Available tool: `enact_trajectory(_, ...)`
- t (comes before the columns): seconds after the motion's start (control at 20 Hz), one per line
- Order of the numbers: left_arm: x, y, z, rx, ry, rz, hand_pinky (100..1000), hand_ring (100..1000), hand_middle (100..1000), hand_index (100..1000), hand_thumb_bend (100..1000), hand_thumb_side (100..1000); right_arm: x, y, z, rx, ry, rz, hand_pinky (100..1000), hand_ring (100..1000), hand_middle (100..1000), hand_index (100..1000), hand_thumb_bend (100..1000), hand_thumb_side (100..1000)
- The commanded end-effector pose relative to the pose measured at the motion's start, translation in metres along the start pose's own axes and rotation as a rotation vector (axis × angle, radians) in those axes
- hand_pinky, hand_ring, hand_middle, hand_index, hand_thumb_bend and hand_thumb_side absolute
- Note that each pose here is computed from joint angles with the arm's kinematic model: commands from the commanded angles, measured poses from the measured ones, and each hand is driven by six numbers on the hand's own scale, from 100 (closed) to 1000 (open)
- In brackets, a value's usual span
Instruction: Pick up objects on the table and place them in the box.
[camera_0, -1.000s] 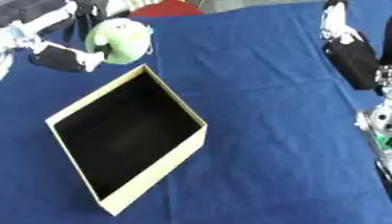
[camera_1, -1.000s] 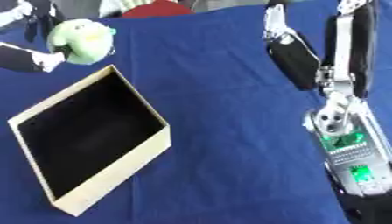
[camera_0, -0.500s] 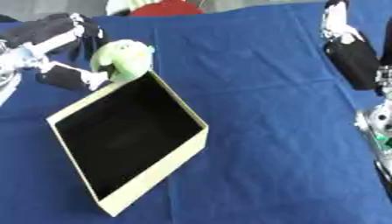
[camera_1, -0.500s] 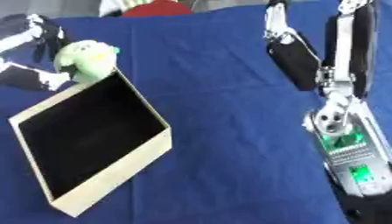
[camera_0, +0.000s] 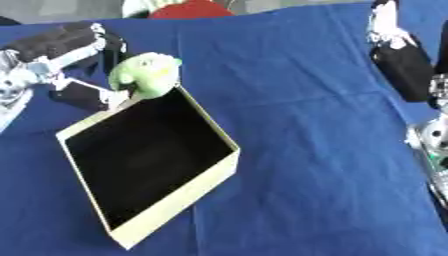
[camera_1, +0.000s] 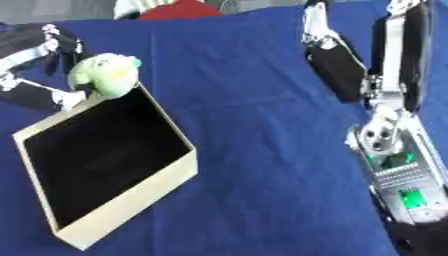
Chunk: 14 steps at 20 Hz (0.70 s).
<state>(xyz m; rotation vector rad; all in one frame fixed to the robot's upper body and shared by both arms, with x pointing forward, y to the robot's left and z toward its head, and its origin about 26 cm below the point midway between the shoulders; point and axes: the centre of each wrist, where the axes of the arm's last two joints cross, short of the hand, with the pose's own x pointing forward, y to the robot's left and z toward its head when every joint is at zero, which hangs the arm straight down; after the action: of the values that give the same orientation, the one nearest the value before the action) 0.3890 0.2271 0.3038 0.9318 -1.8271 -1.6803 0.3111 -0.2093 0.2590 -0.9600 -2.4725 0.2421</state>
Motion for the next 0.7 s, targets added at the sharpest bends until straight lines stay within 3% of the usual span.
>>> enact_trajectory(0.05, -0.002, 0.026, 0.007, 0.107, 0.025, -0.127, 349, 496, 516, 620, 100, 186, 0.003, -0.005, -0.004, -0.021, -0.018, -0.002, 939, 758, 737, 883, 100, 551)
enact_trajectory(0.4, 0.006, 0.046, 0.009, 0.154, -0.008, -0.232, 352, 505, 519, 613, 100, 175, 0.002, -0.005, -0.003, -0.021, -0.020, 0.004, 938, 758, 737, 882, 100, 552)
enact_trajectory(0.7, 0.014, 0.048, 0.010, 0.140, -0.056, -0.195, 342, 494, 509, 617, 100, 207, 0.001, -0.005, -0.003, -0.022, -0.018, 0.007, 938, 758, 737, 882, 100, 552)
